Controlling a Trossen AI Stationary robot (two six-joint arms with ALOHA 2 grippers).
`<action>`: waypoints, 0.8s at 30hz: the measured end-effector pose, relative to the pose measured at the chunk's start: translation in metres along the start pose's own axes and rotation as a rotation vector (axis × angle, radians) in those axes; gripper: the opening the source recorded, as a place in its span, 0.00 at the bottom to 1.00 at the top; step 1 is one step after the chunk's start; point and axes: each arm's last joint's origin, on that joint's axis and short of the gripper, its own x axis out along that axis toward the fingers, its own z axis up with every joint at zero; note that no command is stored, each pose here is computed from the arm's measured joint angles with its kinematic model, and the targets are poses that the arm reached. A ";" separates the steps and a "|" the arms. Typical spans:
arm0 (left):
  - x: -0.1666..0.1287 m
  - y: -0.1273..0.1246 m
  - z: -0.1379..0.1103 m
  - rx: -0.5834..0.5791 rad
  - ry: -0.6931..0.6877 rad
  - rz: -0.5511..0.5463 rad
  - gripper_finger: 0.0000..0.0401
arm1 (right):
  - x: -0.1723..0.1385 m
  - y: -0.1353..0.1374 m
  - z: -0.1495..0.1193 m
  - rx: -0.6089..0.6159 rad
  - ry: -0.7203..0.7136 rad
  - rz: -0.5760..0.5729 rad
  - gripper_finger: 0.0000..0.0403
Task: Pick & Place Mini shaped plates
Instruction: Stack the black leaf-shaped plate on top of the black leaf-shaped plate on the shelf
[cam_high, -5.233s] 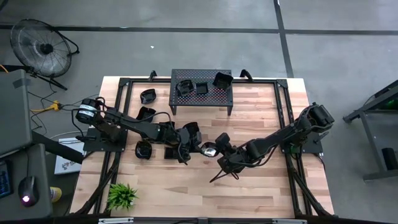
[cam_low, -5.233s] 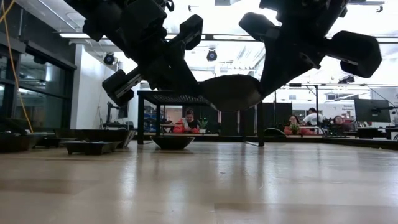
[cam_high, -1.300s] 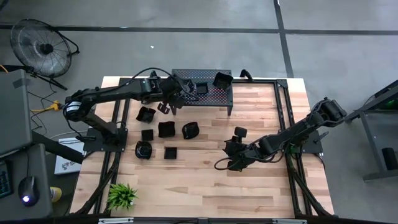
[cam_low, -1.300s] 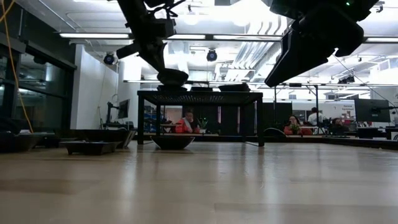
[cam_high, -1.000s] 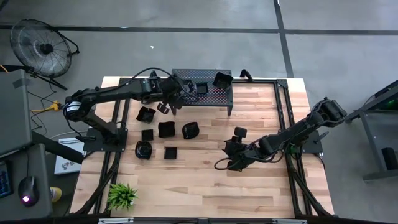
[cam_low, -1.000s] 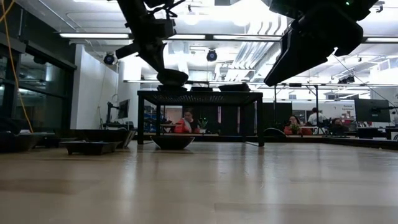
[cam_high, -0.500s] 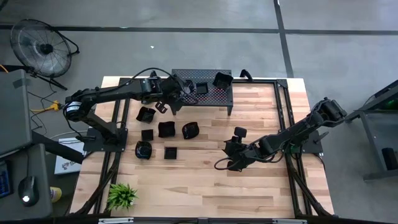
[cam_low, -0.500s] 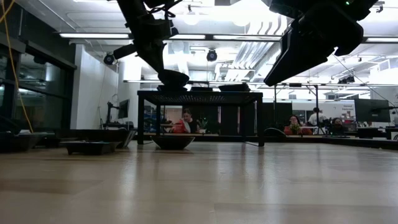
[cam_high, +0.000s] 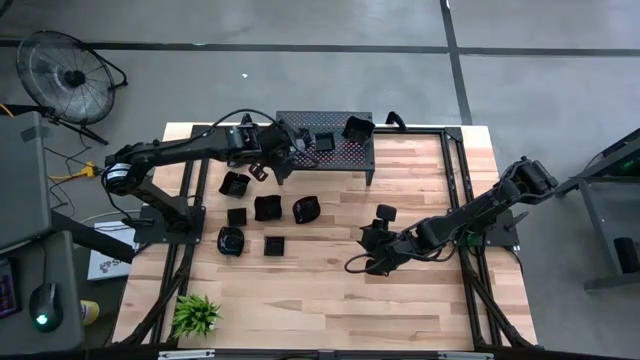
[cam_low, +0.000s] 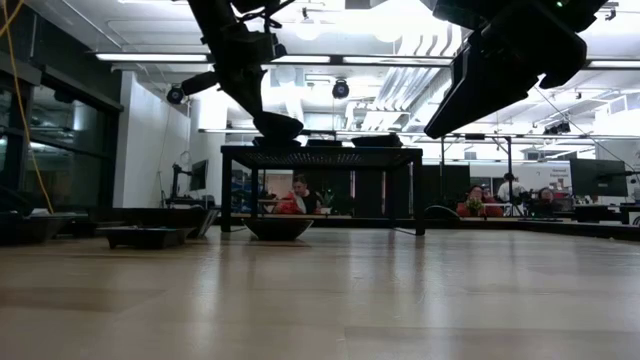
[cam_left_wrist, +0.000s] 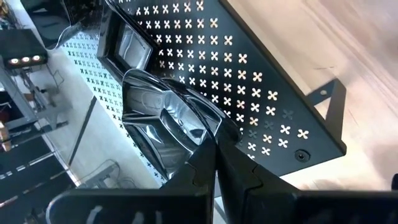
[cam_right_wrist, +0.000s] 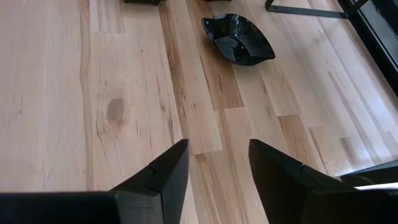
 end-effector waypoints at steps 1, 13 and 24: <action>0.000 0.000 0.000 0.003 0.001 -0.002 0.01 | 0.000 0.000 0.000 0.000 0.000 0.000 0.41; 0.006 0.004 -0.016 -0.051 -0.026 -0.034 0.01 | 0.000 0.000 0.000 0.002 -0.001 0.010 0.40; 0.006 0.004 -0.016 -0.047 -0.026 -0.039 0.01 | 0.000 0.000 0.000 0.001 -0.001 0.012 0.41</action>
